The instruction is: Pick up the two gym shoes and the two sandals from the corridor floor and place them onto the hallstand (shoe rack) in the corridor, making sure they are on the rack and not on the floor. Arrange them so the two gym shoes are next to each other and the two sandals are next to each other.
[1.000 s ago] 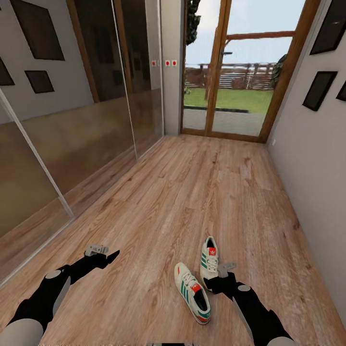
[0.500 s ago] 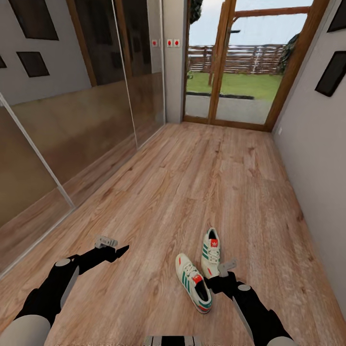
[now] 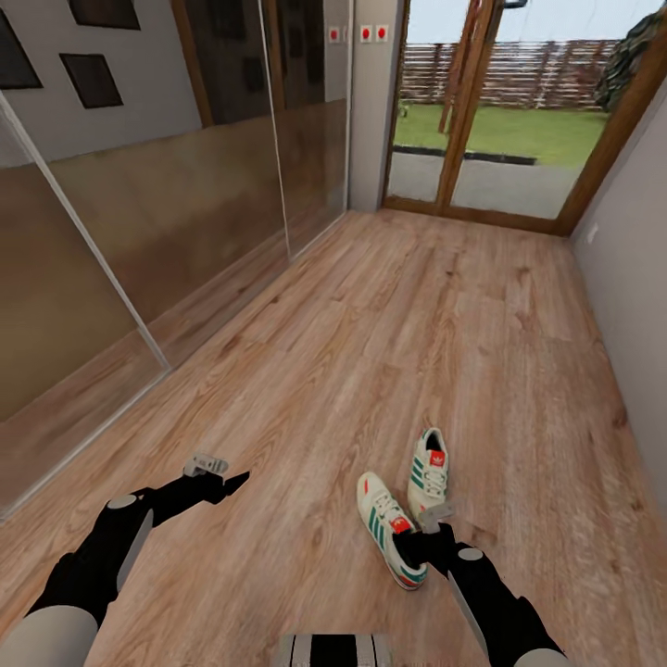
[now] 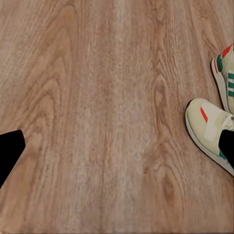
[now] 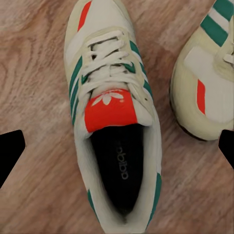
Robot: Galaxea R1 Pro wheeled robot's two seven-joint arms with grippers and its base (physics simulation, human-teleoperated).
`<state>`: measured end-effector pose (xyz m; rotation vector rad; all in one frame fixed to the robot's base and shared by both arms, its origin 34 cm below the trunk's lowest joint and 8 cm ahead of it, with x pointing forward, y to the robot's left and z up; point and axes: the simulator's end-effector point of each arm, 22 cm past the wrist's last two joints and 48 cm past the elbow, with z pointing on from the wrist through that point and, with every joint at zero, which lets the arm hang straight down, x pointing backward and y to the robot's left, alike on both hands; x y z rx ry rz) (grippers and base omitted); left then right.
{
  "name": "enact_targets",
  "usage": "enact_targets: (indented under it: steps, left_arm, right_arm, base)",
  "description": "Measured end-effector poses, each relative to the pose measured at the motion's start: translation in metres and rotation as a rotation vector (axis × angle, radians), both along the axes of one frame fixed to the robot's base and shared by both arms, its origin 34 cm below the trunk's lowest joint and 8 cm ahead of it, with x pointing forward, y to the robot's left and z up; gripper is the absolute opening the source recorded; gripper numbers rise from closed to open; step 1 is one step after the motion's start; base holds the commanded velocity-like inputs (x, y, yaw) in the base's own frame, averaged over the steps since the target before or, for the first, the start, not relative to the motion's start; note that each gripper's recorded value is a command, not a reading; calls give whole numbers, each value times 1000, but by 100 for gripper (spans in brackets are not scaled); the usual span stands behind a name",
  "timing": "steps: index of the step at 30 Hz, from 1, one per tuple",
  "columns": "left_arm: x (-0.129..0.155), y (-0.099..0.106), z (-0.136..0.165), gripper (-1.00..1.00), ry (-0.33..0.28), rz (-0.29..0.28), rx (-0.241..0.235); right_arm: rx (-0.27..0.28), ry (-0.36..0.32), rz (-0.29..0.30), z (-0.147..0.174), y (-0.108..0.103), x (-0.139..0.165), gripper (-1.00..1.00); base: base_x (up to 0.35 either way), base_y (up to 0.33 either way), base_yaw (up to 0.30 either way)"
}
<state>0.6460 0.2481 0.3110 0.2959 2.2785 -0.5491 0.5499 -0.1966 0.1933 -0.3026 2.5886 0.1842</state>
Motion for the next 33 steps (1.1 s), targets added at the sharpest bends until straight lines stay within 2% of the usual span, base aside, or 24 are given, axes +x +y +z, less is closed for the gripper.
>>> enact_targets:
  steps: [7, 10, 14, 24, 25, 33]
  left_arm:
    - [-3, 1, -18, 100, 29, 3, -3]
    - [-1, 0, -16, 100, 22, 2, -4]
    - [5, -1, -8, 100, 0, 0, -3]
    - [28, -3, 29, 100, -103, -16, 9]
    - [36, -5, 42, 100, -134, -21, 12]
    - [40, -7, 48, 100, -134, -22, 11]
  right_arm:
    - [0, 35, -2, -17, -1, -11, 100]
    - [-1, 37, -3, -18, -1, -11, 100]
    - [-1, 37, -3, -18, -2, -12, 100]
    - [-2, 37, -6, -18, -3, -11, 100]
    - [-3, 37, -7, -18, -3, -11, 100]
    - [-3, 36, -9, -18, -4, -11, 100]
  base:
    - [0, 0, 193]
    - [0, 0, 93]
    - [0, 0, 42]
    - [0, 0, 8]
    - [0, 0, 1]
    - [0, 0, 0]
